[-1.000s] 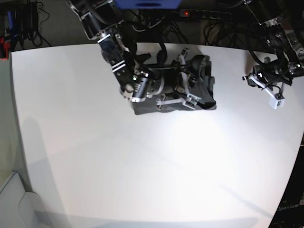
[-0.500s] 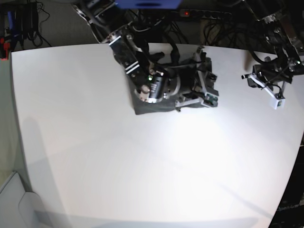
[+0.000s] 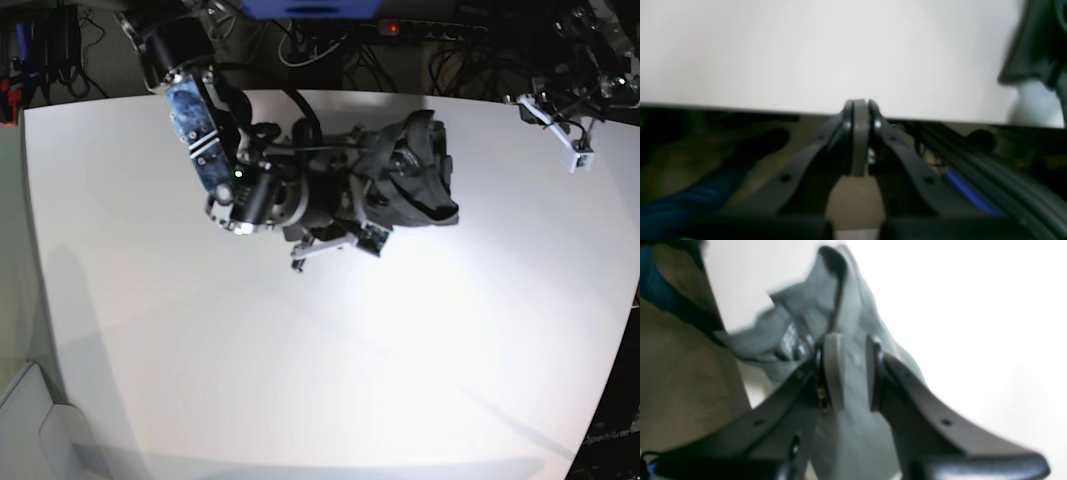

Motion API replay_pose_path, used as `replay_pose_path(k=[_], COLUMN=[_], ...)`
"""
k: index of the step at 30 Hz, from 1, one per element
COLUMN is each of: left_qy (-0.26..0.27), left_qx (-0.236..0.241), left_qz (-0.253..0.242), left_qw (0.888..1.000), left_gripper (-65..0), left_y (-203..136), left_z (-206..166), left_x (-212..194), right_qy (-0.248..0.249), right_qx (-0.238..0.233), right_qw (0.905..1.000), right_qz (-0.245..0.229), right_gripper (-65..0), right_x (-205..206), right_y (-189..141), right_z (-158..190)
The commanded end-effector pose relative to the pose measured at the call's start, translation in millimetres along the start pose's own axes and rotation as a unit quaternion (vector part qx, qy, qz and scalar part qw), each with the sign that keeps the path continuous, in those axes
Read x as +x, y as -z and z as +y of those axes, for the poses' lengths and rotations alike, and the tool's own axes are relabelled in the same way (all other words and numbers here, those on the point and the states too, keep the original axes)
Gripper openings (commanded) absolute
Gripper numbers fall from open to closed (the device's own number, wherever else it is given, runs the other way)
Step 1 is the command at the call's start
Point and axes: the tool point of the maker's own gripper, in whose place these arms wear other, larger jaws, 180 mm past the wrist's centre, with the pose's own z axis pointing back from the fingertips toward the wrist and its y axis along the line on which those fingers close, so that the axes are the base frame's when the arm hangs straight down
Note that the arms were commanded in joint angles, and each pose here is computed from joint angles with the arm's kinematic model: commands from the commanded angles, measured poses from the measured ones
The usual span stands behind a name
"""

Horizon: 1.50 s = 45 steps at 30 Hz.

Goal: Layout the t-shirt on the table in an organized manner, then fold the t-shirt properly

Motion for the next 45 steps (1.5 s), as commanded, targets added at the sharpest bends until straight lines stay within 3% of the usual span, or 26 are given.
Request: replay_pose_path(k=[1, 6, 15, 19, 27, 31, 36, 45], left_qy=[0.014, 0.030, 0.080, 0.104, 0.096, 0.097, 0.100, 0.084], left_qx=[0.004, -0.012, -0.109, -0.133, -0.154, -0.166, -0.134, -0.106], left_qz=[-0.016, -0.017, 0.015, 0.014, -0.014, 0.001, 0.025, -0.010], left_qw=[1.000, 0.999, 0.991, 0.986, 0.983, 0.981, 0.986, 0.991], left_gripper=[-64.6, -64.6, -64.6, -64.6, -64.6, -64.6, -64.6, -64.6], left_y=[-8.5, -15.3, 8.2, 12.7, 14.8, 27.1, 40.6, 41.7], left_z=[-1.1, -28.6, -113.4, -134.8, -155.6, -163.7, -149.7, -127.5], left_x=[6.1, -5.7, -23.0, -16.3, 5.8, 4.6, -1.3, 36.1], right_qy=[-0.004, 0.005, 0.043, 0.049, 0.055, 0.057, 0.055, 0.056], right_qx=[-0.013, -0.061, -0.134, -0.153, -0.147, -0.146, -0.147, -0.146], right_qw=[0.9996, 0.9977, 0.9899, 0.9865, 0.9868, 0.9868, 0.9866, 0.9863], right_qz=[-0.026, -0.027, 0.018, 0.031, 0.039, 0.041, 0.043, 0.052], right_gripper=[-55.0, -55.0, -55.0, -55.0, -55.0, -55.0, -55.0, -55.0], right_x=[14.6, 6.3, -41.0, -54.7, -64.8, -66.2, -67.9, -75.2], right_y=[-9.2, -32.9, -68.0, -79.4, -78.3, -77.7, -78.8, -79.8], right_z=[-9.4, -38.5, -90.7, -103.8, -98.2, -96.8, -97.6, -96.8])
